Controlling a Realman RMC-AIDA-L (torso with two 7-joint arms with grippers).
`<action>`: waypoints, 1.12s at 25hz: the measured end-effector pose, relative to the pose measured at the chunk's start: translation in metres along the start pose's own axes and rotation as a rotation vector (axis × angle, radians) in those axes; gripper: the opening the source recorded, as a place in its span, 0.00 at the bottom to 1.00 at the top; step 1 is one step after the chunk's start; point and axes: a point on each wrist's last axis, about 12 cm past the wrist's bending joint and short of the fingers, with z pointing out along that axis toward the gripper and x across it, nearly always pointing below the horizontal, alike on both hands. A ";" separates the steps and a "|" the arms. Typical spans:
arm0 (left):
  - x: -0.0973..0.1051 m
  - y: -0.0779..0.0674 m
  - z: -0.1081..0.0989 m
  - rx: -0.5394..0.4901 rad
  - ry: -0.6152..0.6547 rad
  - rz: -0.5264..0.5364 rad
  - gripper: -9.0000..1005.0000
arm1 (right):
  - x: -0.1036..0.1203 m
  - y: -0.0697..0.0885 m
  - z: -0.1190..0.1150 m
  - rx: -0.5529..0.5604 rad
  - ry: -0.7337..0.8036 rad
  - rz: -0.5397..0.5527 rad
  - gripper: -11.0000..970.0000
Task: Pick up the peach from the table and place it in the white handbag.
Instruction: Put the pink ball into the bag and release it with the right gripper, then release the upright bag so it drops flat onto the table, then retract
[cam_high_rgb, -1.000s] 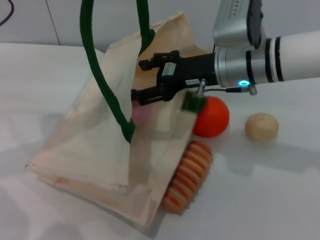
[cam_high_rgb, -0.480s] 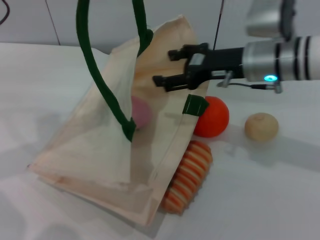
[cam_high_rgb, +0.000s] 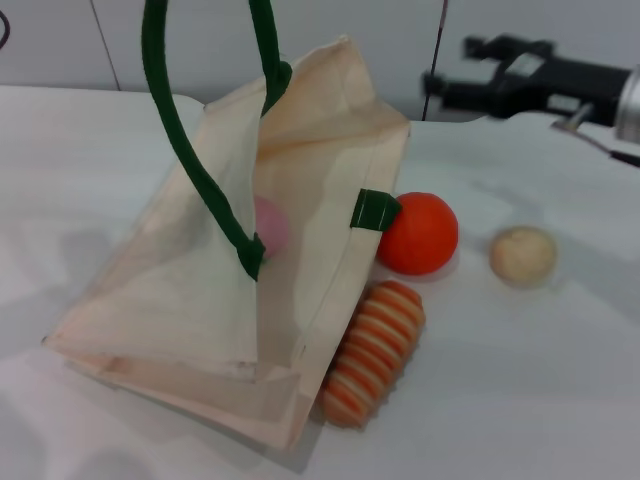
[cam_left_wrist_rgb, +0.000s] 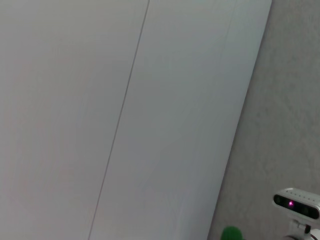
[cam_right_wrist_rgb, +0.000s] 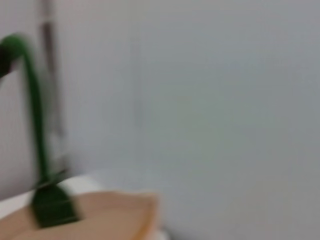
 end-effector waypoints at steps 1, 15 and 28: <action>0.000 0.000 0.000 0.000 0.000 0.000 0.13 | 0.002 -0.004 -0.004 0.037 -0.021 0.021 0.92; 0.005 0.003 0.002 -0.040 -0.025 -0.019 0.13 | 0.022 -0.020 -0.033 0.222 -0.132 0.124 0.92; 0.011 0.006 -0.010 -0.105 -0.134 -0.011 0.36 | 0.024 -0.022 -0.034 0.244 -0.125 0.123 0.92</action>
